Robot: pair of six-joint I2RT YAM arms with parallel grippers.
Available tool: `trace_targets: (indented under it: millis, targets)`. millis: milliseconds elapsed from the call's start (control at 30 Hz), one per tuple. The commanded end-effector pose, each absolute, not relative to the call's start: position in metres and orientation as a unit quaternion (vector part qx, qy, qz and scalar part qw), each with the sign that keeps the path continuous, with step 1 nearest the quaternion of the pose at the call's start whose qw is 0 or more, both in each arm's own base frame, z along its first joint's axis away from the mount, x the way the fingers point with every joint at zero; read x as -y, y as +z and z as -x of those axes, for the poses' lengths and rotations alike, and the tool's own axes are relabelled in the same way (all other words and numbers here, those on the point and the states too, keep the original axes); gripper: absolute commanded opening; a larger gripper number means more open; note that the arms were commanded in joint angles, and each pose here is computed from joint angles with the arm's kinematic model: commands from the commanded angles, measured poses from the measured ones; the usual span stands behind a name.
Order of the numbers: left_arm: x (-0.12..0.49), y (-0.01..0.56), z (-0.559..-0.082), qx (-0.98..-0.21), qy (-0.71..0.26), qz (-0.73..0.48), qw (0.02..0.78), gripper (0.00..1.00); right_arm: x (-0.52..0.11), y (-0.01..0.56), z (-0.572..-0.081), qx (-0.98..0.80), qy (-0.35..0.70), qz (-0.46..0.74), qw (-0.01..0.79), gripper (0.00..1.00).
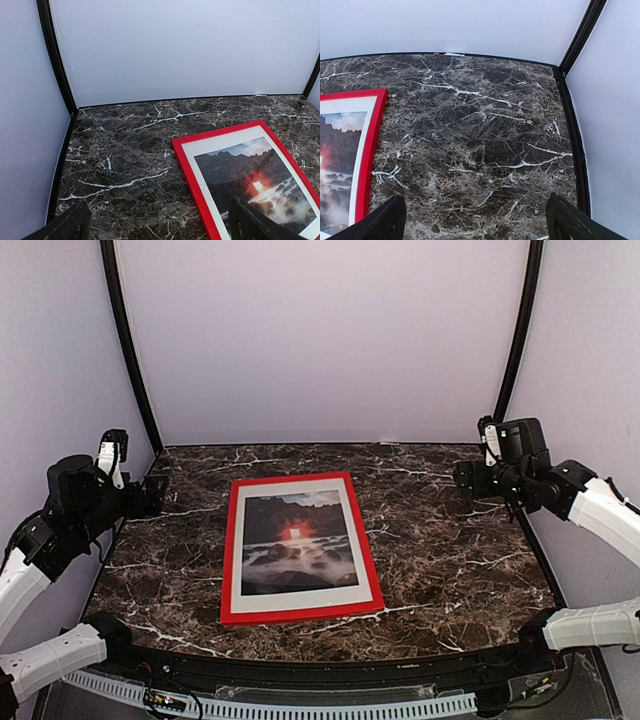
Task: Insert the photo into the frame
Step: Reset both arms
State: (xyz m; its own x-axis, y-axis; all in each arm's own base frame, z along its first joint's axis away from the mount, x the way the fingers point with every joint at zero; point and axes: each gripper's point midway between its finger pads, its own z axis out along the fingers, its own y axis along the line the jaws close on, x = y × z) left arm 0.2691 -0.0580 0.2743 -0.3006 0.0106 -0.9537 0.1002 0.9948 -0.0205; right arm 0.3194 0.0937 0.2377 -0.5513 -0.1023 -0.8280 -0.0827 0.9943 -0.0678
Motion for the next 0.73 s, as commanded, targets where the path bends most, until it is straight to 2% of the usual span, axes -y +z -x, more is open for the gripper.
trace_targets:
  millis: [0, 700]
  targets:
    - [0.0571, 0.2804, -0.2638, -0.791, -0.04, -0.038, 0.609, 0.99, -0.0934, 0.2547, -0.3228, -0.864, 0.0, 0.044, 0.502, 0.99]
    - [0.0566, 0.2756, -0.2624, -0.794, -0.041, -0.038, 0.606, 0.99, -0.1008, 0.2511, -0.3238, -0.862, 0.018, 0.052, 0.504, 0.99]
